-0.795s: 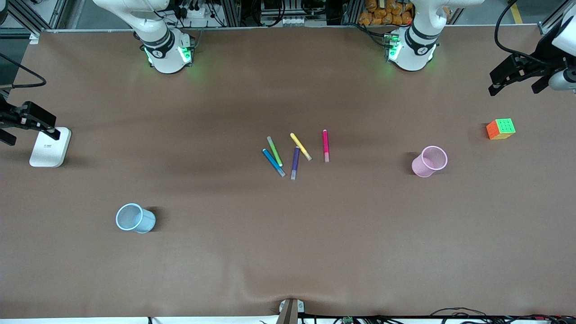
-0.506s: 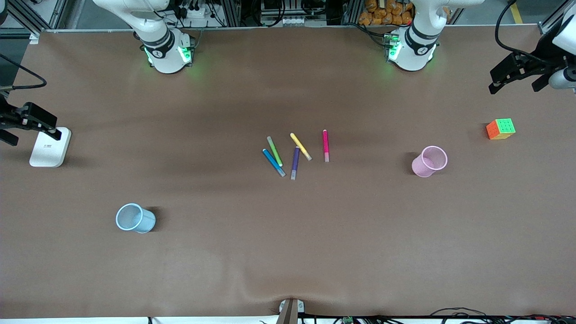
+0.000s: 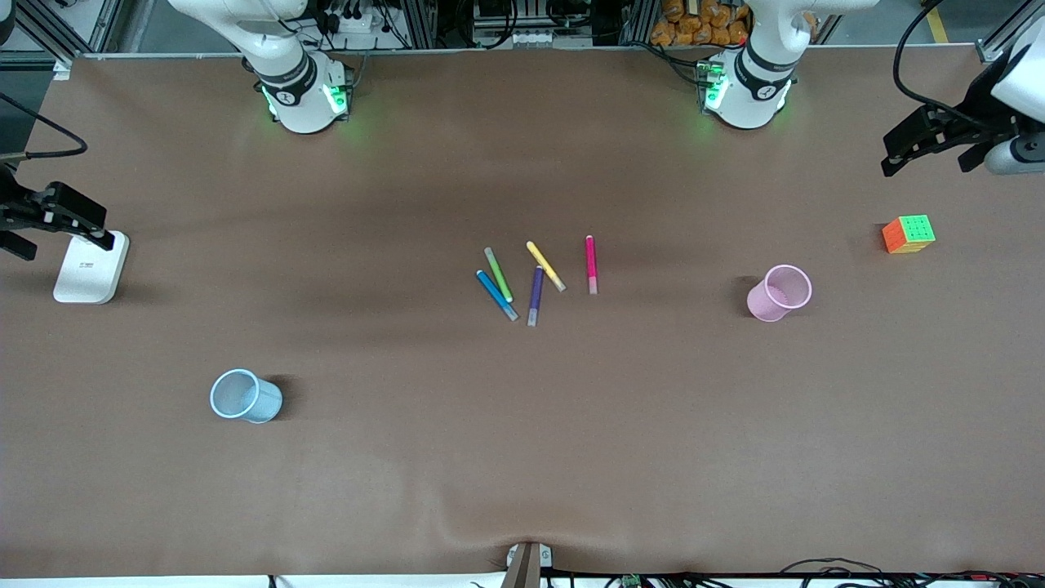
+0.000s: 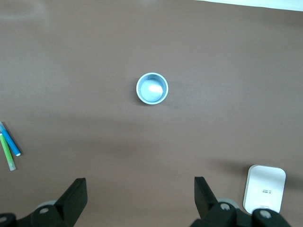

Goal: Place pink and blue markers in matching cups

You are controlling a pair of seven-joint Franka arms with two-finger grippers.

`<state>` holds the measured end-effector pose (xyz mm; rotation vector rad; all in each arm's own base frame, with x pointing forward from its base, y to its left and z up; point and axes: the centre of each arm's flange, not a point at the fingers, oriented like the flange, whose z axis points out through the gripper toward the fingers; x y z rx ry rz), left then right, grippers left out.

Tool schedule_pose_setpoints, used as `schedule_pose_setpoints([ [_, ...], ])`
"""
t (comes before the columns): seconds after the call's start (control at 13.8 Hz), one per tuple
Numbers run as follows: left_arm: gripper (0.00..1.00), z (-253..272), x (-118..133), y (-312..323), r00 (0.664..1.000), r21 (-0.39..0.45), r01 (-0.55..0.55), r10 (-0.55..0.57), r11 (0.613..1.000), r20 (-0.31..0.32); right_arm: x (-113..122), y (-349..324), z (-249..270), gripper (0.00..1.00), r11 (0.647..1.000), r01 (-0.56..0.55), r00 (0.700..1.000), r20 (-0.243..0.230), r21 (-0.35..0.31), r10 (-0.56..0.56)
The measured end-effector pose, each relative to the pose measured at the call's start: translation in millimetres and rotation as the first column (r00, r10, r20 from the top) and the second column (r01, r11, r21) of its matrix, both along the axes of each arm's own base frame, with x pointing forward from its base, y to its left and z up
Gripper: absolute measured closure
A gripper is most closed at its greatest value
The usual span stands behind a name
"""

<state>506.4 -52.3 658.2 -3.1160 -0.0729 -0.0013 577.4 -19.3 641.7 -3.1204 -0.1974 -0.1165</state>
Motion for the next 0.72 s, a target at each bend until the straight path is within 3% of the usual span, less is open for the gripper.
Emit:
schedule_pose_setpoints([
  [0.22, 0.0, -30.1, 6.6, -10.3, 0.996, -0.065, -0.002, -0.004, 0.998, -0.09, -0.2, 0.0, -0.4, 0.0, 1.0, 0.0, 1.0, -0.002, 0.0, 0.0],
  [0.72, 0.0, -134.5, 30.4, -58.7, 0.95, -0.055, 0.058, -0.072, 0.997, -0.304, -1.6, 0.1, -1.8, 0.0, 1.0, 0.0, 1.0, -0.01, 0.0, 0.0],
])
